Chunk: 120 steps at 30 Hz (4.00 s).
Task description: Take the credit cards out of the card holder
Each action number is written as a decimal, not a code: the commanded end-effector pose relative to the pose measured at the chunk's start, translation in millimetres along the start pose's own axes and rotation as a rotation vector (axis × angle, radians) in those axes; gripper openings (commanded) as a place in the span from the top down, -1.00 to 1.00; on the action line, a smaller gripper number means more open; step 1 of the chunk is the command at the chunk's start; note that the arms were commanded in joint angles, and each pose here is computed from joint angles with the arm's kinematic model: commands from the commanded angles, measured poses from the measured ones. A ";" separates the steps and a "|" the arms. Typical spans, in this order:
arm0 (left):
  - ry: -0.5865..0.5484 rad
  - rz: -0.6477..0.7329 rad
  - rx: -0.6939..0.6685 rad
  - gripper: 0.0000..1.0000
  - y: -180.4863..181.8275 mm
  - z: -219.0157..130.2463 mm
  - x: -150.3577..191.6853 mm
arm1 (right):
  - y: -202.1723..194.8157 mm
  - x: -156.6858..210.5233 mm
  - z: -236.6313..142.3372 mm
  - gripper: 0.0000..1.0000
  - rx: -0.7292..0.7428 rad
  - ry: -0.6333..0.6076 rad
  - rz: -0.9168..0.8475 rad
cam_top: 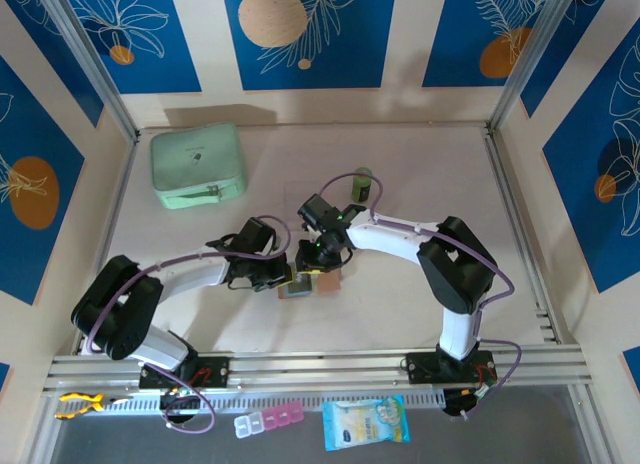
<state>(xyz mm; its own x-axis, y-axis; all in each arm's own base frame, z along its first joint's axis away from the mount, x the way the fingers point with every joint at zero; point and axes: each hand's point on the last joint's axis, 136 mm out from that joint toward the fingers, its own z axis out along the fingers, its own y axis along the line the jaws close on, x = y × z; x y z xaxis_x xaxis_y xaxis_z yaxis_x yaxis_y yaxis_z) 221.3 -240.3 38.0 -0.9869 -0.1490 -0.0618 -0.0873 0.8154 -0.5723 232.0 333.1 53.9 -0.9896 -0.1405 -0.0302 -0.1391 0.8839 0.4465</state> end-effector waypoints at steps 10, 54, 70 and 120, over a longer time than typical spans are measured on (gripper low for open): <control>0.011 0.016 -0.029 1.00 8.6 3.9 6.1 | -7.2 6.9 16.6 0.48 -0.004 0.056 0.014; -0.005 0.047 0.025 1.00 -18.0 -9.3 -4.2 | -9.4 4.3 -17.1 0.49 -0.053 -0.036 0.006; 0.024 0.037 -0.015 1.00 -3.7 6.6 -1.3 | -21.9 5.6 1.9 0.55 -0.153 0.003 0.040; 0.051 0.012 -0.077 1.00 15.6 9.8 8.4 | -33.6 9.4 -4.6 0.76 -0.348 -0.005 0.104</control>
<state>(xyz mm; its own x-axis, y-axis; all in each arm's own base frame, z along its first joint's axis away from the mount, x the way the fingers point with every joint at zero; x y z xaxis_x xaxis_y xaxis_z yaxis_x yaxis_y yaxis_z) 224.4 -242.5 31.5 -0.9906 -0.1263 -0.0525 -0.0771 0.8323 -0.5489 231.8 307.9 40.0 -0.9983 -0.0549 0.0180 -0.0245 0.6843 0.7287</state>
